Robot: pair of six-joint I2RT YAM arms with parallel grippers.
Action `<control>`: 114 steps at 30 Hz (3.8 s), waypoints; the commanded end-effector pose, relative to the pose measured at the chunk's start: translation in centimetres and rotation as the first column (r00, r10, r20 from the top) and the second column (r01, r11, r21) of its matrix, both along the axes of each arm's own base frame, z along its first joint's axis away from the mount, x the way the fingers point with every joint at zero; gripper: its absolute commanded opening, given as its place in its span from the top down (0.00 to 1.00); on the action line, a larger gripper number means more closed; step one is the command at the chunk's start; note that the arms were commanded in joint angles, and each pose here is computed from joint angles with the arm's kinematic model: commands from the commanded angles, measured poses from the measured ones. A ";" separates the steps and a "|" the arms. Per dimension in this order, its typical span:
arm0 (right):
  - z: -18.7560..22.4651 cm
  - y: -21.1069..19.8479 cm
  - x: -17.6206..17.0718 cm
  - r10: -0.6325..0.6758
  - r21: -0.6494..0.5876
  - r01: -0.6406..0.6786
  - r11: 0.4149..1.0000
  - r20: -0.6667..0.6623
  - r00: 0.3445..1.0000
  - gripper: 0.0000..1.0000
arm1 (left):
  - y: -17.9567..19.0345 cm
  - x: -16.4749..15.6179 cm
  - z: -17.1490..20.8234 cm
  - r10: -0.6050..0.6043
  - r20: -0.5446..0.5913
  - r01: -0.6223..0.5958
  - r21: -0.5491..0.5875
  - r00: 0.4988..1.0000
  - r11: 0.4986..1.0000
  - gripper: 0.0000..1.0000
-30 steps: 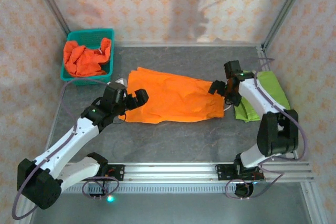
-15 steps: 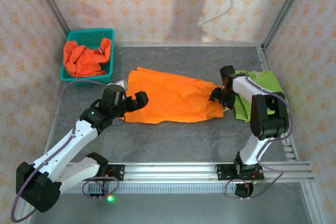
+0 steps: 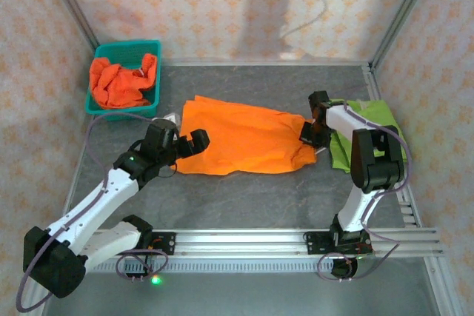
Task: Fold and stack the shorts
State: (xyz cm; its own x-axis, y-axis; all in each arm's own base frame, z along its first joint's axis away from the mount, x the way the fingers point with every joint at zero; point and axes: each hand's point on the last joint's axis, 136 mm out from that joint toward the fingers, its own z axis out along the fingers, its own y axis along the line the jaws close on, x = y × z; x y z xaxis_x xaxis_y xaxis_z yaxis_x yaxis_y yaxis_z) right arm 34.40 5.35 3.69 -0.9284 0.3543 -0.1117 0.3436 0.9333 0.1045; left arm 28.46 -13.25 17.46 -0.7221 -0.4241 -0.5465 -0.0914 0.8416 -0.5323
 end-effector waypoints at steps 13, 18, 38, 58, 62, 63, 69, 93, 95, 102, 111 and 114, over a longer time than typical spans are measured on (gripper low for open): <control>17.1 -0.2 1.7 0.250 -0.362 -0.165 0.917 0.204 0.947 1.00 | 0.7 0.9 1.4 0.026 0.052 -0.026 0.004 0.998 1.000 0.00; 20.8 -0.8 1.9 0.329 -0.530 -0.190 0.826 0.181 0.927 1.00 | 0.7 0.9 1.5 0.028 0.053 -0.028 0.003 0.998 1.000 0.00; 15.7 17.9 2.7 0.550 -0.589 -0.451 0.671 -0.015 0.835 0.52 | 1.4 0.5 -0.3 0.058 0.027 -0.058 0.001 0.998 0.998 0.00; 14.3 8.1 3.7 0.221 0.067 -0.243 0.968 0.234 0.947 0.00 | -0.9 1.3 1.2 0.008 0.080 0.003 -0.140 0.997 0.990 0.00; 10.6 4.7 4.4 0.202 0.054 -0.212 0.976 0.158 0.967 0.00 | -1.2 1.3 1.1 -0.006 0.073 0.016 -0.144 0.997 0.989 0.00; 9.8 4.2 4.5 0.204 0.052 -0.213 0.976 0.142 0.969 0.00 | -1.2 1.2 1.0 -0.007 0.072 0.017 -0.145 0.997 0.989 0.00; 6.6 4.2 5.1 0.276 0.052 -0.281 0.958 0.080 0.958 0.01 | -1.5 1.0 1.4 -0.034 0.085 0.046 -0.152 0.996 0.987 0.00; 3.1 5.9 5.1 0.284 0.140 -0.285 0.948 0.029 0.958 0.03 | -1.8 1.1 1.5 -0.039 0.088 0.053 -0.162 0.995 0.985 0.00; 3.8 6.0 5.0 0.286 0.134 -0.290 0.947 0.048 0.957 0.03 | -2.2 1.7 1.5 -0.032 0.065 0.043 -0.184 0.997 0.982 0.00; 8.2 5.7 5.0 0.249 0.103 -0.269 0.958 0.175 0.953 0.00 | -7.1 4.7 0.7 -0.097 -0.027 0.090 -0.191 0.995 0.978 0.08; 14.5 4.9 3.3 0.153 0.102 -0.201 0.974 0.357 0.921 0.00 | -11.6 8.6 -4.6 -0.119 -0.157 0.088 -0.191 0.980 0.978 0.17; 16.2 4.5 2.4 0.135 0.098 -0.189 0.977 0.401 0.906 0.00 | -13.1 9.5 -5.7 -0.131 -0.187 0.093 -0.200 0.974 0.975 0.21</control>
State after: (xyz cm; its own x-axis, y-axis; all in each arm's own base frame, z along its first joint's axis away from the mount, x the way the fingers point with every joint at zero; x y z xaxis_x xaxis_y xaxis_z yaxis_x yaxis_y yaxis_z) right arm 37.26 10.31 18.62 -0.8953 0.2022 -0.3968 0.0703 0.9440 0.3225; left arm 36.64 -24.48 10.18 -0.8623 -0.4084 -0.2995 -0.1503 0.7710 -0.6188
